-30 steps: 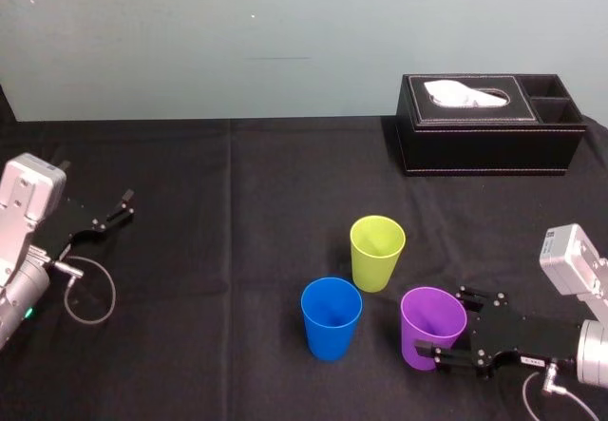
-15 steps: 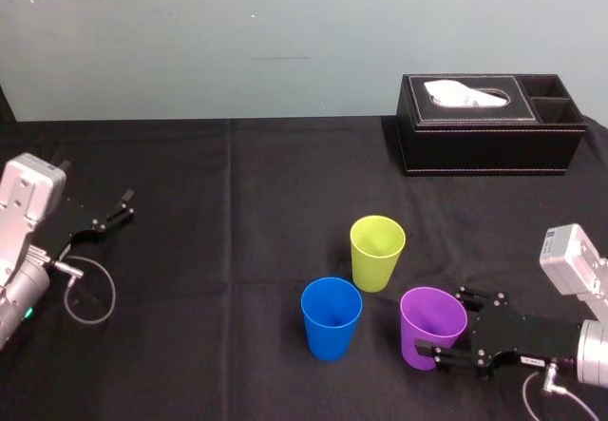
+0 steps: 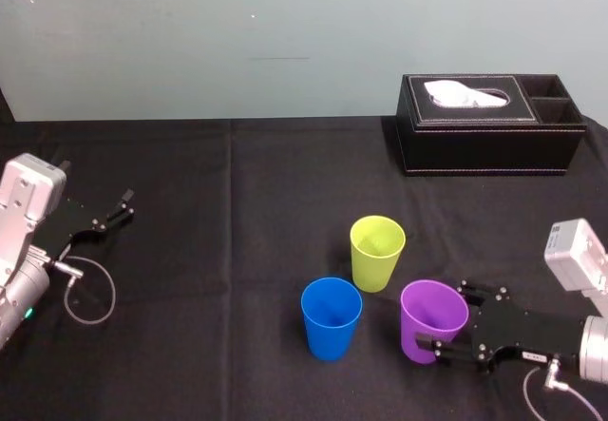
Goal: Stack the three plastic cups sequentially using one hand.
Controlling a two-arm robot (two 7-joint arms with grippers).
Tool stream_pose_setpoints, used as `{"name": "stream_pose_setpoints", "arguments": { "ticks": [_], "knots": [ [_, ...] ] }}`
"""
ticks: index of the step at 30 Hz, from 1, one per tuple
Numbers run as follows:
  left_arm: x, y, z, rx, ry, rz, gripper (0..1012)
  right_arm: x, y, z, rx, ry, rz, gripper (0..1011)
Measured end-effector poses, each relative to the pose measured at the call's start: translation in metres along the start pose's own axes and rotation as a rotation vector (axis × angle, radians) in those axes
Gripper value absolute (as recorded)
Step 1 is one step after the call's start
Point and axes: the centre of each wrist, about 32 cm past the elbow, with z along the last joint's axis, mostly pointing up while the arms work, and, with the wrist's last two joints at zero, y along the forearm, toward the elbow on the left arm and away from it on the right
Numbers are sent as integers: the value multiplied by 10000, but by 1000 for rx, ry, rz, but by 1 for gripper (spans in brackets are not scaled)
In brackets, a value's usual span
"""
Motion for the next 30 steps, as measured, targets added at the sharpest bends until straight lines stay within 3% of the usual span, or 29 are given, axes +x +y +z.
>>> {"name": "stream_pose_setpoints", "arguments": {
  "ticks": [20,30],
  "knots": [
    [0,0,0,0,0,0,1010,-1,-158,503,57,-30,-90,738],
    [0,0,0,0,0,0,1010,-5,-97,688,92,-36,-80,738]
  ]
}}
